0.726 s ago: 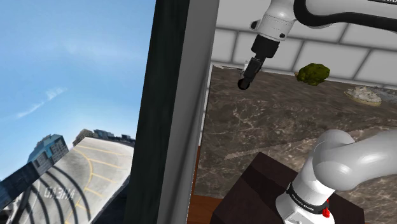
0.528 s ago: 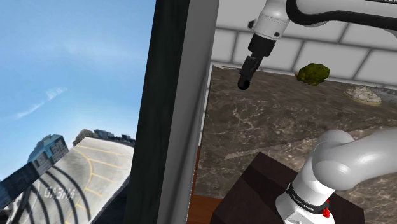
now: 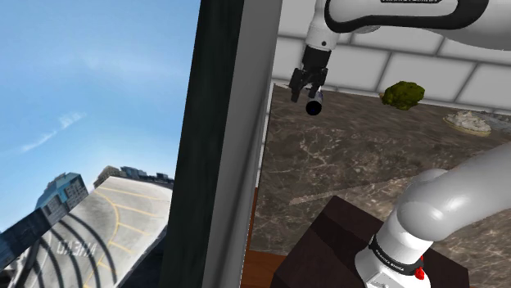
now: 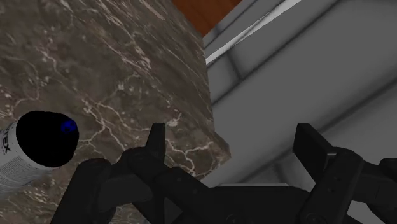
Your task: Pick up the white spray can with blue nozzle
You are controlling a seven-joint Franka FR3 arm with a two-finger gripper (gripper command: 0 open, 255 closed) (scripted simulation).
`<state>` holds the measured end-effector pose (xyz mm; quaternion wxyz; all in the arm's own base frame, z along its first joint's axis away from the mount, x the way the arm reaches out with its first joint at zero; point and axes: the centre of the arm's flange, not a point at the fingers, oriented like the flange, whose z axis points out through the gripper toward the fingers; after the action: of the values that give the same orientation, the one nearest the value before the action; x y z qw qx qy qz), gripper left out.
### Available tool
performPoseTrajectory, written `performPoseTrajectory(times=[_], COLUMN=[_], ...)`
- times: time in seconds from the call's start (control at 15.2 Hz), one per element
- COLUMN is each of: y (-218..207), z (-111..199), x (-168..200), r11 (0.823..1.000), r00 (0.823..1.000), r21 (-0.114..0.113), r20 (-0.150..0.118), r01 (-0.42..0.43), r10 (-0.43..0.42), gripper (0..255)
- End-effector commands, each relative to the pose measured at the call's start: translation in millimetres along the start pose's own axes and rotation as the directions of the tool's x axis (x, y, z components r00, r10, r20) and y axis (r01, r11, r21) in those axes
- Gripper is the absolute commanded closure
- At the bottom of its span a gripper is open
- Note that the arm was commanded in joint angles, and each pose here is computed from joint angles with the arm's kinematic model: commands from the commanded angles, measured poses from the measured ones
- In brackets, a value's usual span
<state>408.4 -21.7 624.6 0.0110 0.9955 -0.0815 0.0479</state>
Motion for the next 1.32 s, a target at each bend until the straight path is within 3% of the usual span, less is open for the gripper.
performPoseTrajectory(times=[0.0, 0.26, 0.53, 0.79, 1.12, 1.19, 1.25], y=[16.4, 53.9, 97.1, 145.0, 209.2, 217.3, 217.2], z=[5.3, 16.9, 28.3, 39.1, 51.2, 52.5, 57.8], x=[20.4, 57.3, 87.3, 109.5, 125.4, 126.4, 125.9], r11=[0.996, 0.969, 0.915, 0.837, 0.708, 0.69, 0.69], r00=[0.996, 0.969, 0.914, 0.835, 0.705, 0.687, 0.687], r21=[-0.019, -0.059, -0.103, -0.15, -0.212, -0.22, -0.22], r20=[0.019, 0.051, 0.075, 0.092, 0.102, 0.103, 0.103], r01=[-0.083, -0.24, -0.389, -0.526, -0.674, -0.69, -0.69], r10=[0.084, 0.243, 0.398, 0.542, 0.701, 0.719, 0.719], gripper=[0, 0, 0, 0, 0, 0, 0])
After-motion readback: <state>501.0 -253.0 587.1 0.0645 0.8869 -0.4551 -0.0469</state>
